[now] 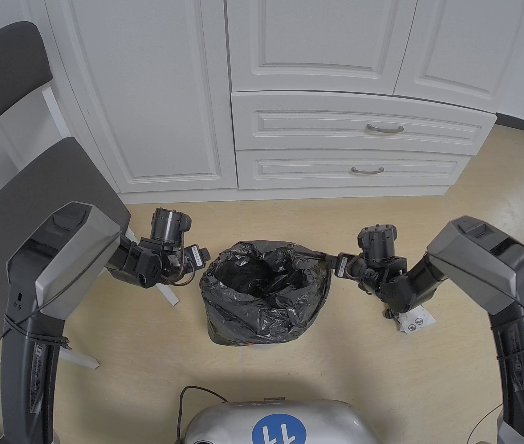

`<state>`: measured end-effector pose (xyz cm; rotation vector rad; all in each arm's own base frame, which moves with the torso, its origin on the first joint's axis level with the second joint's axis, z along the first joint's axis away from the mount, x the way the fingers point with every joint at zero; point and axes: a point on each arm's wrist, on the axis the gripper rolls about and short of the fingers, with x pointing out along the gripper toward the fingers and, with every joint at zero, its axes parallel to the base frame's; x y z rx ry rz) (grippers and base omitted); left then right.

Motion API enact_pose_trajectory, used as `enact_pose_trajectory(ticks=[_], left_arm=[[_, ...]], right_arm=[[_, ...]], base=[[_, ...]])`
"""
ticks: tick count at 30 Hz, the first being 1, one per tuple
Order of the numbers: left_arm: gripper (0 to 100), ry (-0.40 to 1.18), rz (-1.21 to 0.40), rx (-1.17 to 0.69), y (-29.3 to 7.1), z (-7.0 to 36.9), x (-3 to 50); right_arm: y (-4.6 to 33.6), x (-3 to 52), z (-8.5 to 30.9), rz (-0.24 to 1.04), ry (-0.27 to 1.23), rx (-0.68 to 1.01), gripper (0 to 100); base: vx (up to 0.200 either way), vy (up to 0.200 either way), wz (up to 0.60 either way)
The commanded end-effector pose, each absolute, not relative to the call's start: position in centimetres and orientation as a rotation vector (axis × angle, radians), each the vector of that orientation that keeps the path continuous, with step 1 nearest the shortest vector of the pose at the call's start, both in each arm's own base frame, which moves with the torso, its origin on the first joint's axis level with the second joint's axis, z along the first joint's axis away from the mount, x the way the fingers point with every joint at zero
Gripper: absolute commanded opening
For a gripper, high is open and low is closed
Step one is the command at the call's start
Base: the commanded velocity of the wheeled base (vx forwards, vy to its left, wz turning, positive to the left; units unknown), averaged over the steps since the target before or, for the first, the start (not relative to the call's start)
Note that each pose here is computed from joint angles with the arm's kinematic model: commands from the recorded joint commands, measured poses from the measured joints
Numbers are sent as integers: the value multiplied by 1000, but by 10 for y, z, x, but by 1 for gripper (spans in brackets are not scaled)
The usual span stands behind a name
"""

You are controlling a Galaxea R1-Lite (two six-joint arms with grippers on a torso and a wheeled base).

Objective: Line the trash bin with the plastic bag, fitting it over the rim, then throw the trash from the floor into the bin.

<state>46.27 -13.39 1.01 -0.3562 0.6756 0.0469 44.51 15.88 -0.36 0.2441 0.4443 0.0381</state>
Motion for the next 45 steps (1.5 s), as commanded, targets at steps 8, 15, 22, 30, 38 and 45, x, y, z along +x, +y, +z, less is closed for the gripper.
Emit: enact_pose_trajectory(ticks=[8,15,22,30,38,45], left_arm=[[100,628,-27,-290,-139,69,426],[100,649,-64,-231,-148,69,413],[100,642,-90,-225,-151,84,396],[100,650,-126,-138,-152,85,378],[100,577,-191,-23,-134,90,355],[100,465,-306,-16,-119,90,344]], right_arm=[[164,415,63,92,387,258,100],[164,404,56,97,424,224,100],[174,388,61,137,440,214,100],[242,356,35,252,433,169,100],[293,354,55,356,430,-71,100],[319,361,16,313,493,-204,100]], base=[[0,0,0],[0,0,0],[0,0,0],[0,0,0],[0,0,0],[0,0,0]])
